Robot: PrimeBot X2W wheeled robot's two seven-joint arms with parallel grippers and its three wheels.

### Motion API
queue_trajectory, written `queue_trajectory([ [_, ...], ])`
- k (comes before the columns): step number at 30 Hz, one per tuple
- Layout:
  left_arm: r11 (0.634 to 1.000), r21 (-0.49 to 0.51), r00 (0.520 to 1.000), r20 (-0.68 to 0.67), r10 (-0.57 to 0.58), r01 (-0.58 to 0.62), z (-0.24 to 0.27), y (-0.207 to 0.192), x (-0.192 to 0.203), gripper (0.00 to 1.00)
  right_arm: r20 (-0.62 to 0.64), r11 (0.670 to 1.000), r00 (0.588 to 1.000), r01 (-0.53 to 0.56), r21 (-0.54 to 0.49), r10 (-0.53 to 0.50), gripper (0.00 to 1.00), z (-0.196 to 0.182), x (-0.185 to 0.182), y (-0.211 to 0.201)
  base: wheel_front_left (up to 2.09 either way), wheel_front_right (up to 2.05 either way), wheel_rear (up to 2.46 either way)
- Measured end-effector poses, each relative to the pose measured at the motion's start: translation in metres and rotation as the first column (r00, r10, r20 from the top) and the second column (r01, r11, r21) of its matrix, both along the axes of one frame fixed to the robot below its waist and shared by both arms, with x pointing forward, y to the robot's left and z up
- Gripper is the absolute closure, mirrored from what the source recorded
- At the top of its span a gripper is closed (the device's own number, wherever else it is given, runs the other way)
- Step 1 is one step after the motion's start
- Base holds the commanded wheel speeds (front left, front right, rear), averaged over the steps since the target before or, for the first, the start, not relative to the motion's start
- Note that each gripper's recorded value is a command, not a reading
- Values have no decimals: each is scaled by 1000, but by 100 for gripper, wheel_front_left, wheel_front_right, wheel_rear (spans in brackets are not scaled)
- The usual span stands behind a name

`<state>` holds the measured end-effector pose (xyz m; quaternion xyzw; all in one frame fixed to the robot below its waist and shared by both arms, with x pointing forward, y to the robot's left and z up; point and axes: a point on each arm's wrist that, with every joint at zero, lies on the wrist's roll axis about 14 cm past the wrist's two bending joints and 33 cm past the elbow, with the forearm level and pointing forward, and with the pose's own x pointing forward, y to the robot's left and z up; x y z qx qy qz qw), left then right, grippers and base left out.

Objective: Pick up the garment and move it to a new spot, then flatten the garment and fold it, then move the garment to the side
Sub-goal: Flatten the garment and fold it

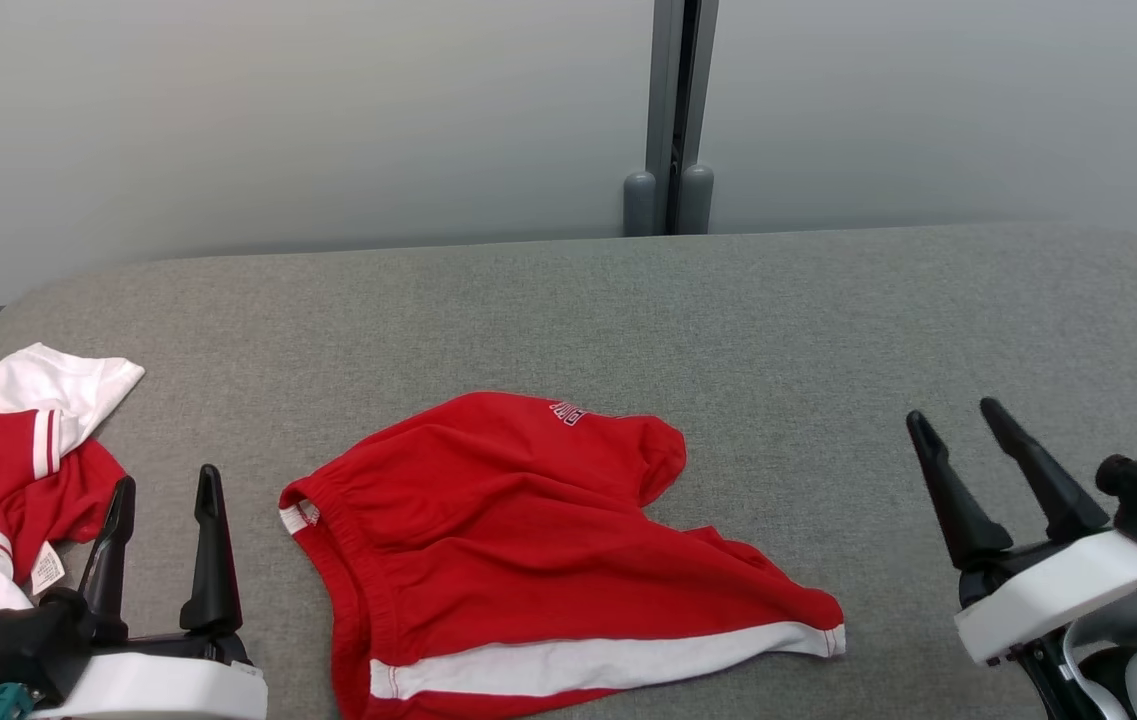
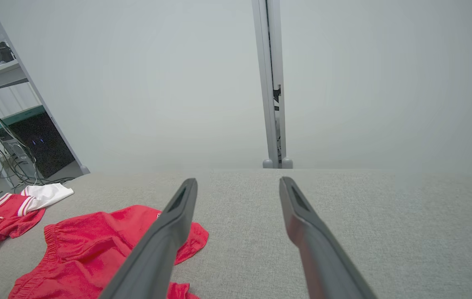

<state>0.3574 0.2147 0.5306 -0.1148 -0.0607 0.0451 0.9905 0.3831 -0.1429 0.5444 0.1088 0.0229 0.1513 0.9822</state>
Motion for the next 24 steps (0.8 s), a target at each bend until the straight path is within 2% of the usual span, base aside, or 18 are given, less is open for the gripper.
queue_trajectory([
  [3, 1000, 7, 1000, 15, -14, 14, 5, -5, 1, 0, 131, 998, 990, 50, 24, -53, 0, 22, 3, -6, 0, 0, 0],
  [7, 1000, 10, 999, 17, -27, 27, 5, -11, 1, 0, 217, 994, 971, 92, 56, -102, 0, 30, 2, -9, 0, 0, 0],
  [10, 1000, 9, 999, 11, -30, 30, 1, -14, -1, 0, 224, 993, 968, 106, 54, -116, 0, 20, -1, -10, 0, 0, 0],
  [17, 999, 8, 999, -15, -43, 43, -10, -21, -5, 0, 129, 995, 987, 92, 22, -95, 0, -20, -9, -3, 0, 0, 0],
  [24, 999, 16, 999, -7, -48, 48, -9, -23, -5, 0, 131, 996, 987, 86, 23, -89, 0, -22, -8, -1, 0, 0, 0],
])
